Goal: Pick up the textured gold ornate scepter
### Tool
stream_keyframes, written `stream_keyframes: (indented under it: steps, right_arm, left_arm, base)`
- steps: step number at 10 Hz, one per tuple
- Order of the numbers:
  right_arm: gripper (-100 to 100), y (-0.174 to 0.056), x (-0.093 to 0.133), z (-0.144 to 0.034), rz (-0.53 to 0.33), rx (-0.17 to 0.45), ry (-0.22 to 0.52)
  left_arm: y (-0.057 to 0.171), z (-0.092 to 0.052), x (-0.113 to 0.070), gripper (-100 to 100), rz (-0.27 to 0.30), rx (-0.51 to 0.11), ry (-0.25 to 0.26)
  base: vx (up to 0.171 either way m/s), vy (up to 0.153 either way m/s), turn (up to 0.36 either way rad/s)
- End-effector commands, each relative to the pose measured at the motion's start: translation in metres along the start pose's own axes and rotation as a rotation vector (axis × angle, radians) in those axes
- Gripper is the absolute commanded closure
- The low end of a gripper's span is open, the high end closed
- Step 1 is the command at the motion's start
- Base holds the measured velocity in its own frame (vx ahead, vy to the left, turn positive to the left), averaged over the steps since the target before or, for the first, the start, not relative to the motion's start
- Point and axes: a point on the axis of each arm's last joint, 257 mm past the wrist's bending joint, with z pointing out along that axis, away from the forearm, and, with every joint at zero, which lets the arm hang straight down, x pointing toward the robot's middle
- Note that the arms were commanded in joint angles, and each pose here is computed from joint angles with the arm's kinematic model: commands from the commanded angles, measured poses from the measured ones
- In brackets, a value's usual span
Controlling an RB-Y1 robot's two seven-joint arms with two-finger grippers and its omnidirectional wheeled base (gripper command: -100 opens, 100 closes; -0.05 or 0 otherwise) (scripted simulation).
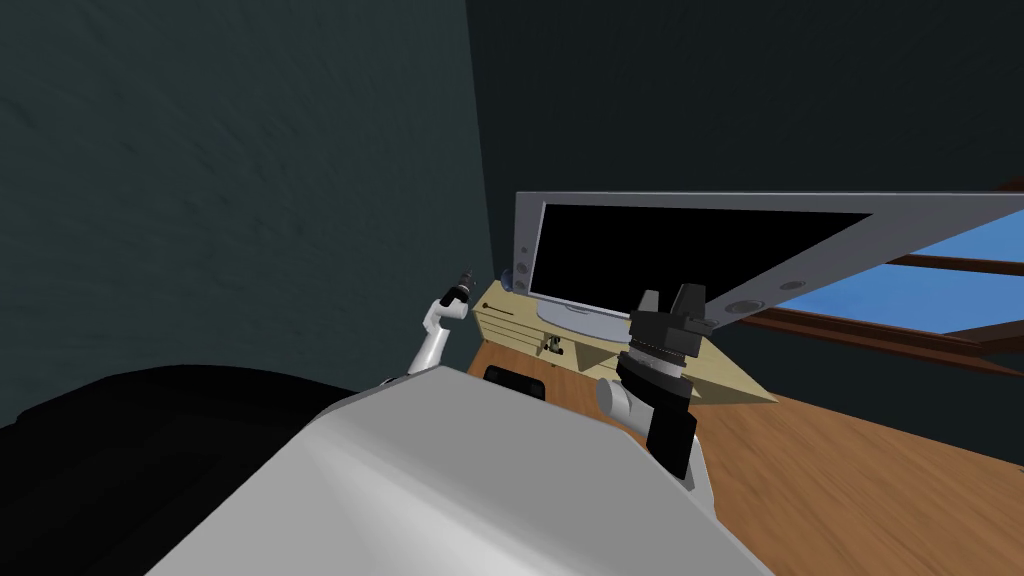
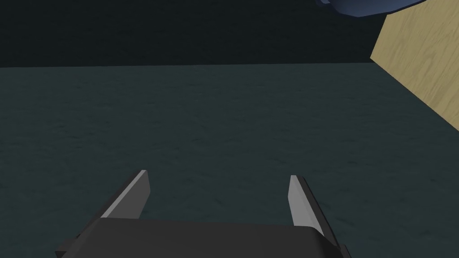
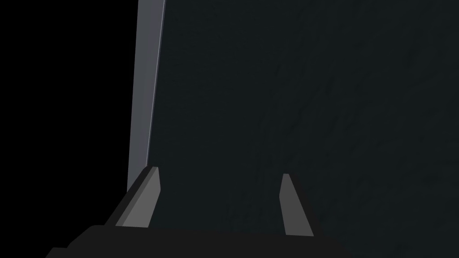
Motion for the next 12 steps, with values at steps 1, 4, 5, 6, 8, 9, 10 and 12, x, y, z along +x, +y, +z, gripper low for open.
stream_keyframes:
  steps: [1,4,5,6,8,9,10,12]
  right_arm:
    - [0,0.0,0.0,0.0,0.0,0.0,0.0]
    - [0,0.0,0.0,0.0,0.0,0.0,0.0]
    - [0,0.0,0.0,0.0,0.0,0.0,0.0]
    - [0,0.0,0.0,0.0,0.0,0.0,0.0]
    - [0,0.0,0.0,0.0,0.0,0.0,0.0]
    - [0,0.0,0.0,0.0,0.0,0.0,0.0]
    - [0,0.0,0.0,0.0,0.0,0.0,0.0]
    - [0,0.0,0.0,0.0,0.0,0.0,0.0]
  left_arm:
    - [0.022,0.008,-0.002,-100,-0.009,-0.071,-0.012]
    - [0.05,0.013,-0.004,-100,-0.015,-0.165,-0.026]
    - [0.063,0.018,-0.003,-100,-0.018,-0.21,-0.03]
    - [0.075,0.016,-0.004,-100,-0.018,-0.243,-0.034]
    - [0.1,0.017,-0.004,-100,-0.018,-0.322,-0.041]
    - [0.113,0.019,-0.002,-100,-0.016,-0.369,-0.042]
    - [0.126,0.016,-0.003,-100,-0.016,-0.402,-0.046]
    - [0.151,0.013,-0.002,-100,-0.011,-0.482,-0.049]
  base:
    - [0.027,-0.017,-0.023]
    - [0.029,-0.011,-0.015]
    - [0.036,-0.009,-0.032]
    - [0.034,-0.008,-0.022]
    - [0.038,-0.009,-0.028]
    - [0.055,0.001,-0.036]
    - [0.046,0.0,-0.022]
    - [0.048,-0.004,-0.034]
